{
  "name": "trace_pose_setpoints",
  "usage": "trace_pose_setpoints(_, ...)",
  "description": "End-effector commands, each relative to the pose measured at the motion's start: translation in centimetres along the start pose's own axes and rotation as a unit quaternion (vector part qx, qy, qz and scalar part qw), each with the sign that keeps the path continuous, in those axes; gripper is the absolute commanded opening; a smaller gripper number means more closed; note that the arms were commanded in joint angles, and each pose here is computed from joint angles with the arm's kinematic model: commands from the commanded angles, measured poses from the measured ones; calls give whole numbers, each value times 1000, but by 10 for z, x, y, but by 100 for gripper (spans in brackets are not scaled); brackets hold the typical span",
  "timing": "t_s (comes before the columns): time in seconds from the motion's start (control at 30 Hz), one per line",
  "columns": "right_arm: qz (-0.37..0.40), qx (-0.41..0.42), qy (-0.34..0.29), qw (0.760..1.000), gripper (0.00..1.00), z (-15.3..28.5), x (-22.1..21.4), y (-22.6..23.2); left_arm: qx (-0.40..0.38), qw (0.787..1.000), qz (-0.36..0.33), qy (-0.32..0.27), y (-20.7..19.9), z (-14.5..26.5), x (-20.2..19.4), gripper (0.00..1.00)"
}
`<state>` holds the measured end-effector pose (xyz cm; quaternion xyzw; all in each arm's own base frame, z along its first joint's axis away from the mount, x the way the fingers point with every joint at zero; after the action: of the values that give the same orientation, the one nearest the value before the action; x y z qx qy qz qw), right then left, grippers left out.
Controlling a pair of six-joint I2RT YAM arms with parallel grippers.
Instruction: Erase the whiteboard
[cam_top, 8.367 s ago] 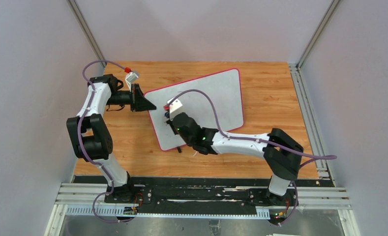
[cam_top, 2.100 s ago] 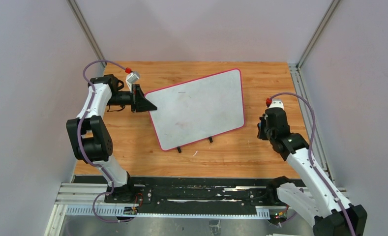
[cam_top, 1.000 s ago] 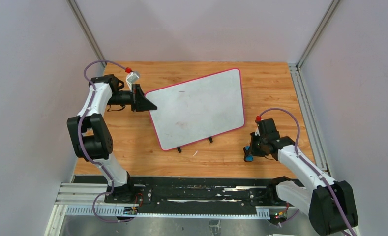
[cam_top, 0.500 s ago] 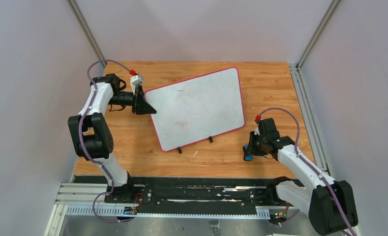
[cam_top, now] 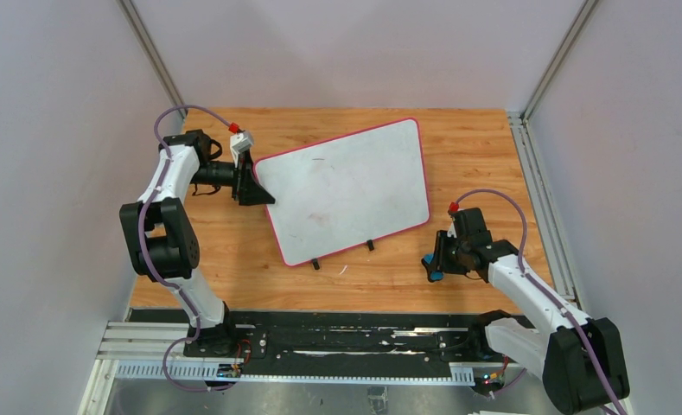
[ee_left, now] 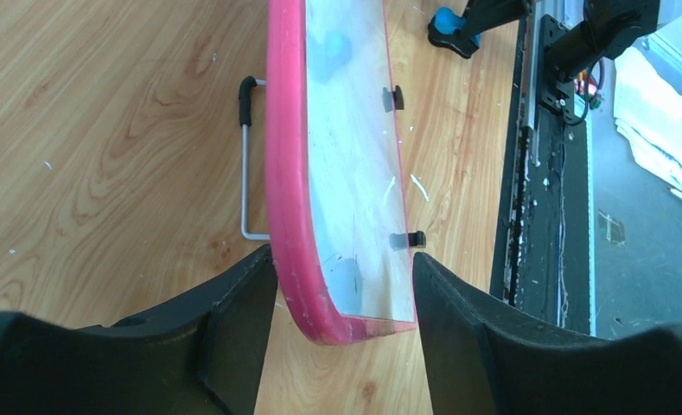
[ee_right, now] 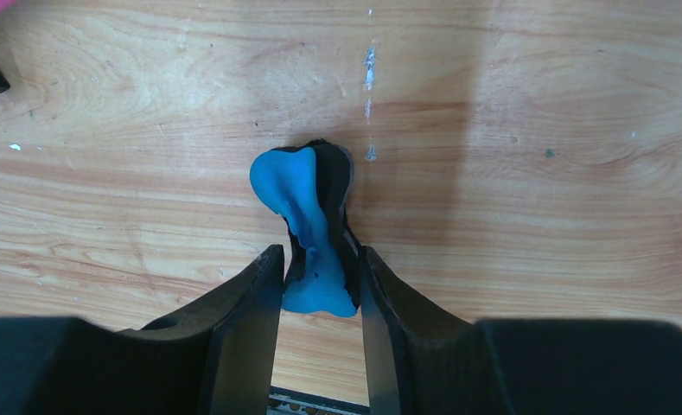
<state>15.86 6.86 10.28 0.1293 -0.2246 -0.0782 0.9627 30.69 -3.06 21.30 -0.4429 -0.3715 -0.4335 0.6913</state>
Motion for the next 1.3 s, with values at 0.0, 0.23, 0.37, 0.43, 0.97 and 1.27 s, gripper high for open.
trace_pose_setpoints(0.0,1,3,5,1000,39,-1,-5,-2,1,1000,-14,-6,-2,0,7,63)
trace_pose_setpoints(0.23,2,3,-3,1000,41,2,-3,-1,11,1000,-22,7,-10,4,10,72)
trace_pose_setpoints(0.37,4,3,-14,1000,41,6,-2,-1,21,999,-22,18,-14,9,10,74)
trace_pose_setpoints(0.43,6,5,-18,1000,42,7,-1,-1,30,999,-19,16,-13,14,11,75)
trace_pose_setpoints(0.97,28,-31,-86,995,42,30,22,-2,156,986,50,-39,-21,89,-6,78)
trace_pose_setpoints(1.27,37,-98,-165,981,42,50,58,-4,205,975,71,-42,-39,109,-23,82)
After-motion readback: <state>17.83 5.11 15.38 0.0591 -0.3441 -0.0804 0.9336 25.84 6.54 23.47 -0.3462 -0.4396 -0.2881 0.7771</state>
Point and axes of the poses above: each gripper's point midway between its finger pads, its own z axis back along the fingers, its own y axis along the line the jaws close on, x = y × z, the point moved 8 cm from there along z, back along the fingers, and after that the axes turned 6 degrees about -z, right-handed, at the moved point
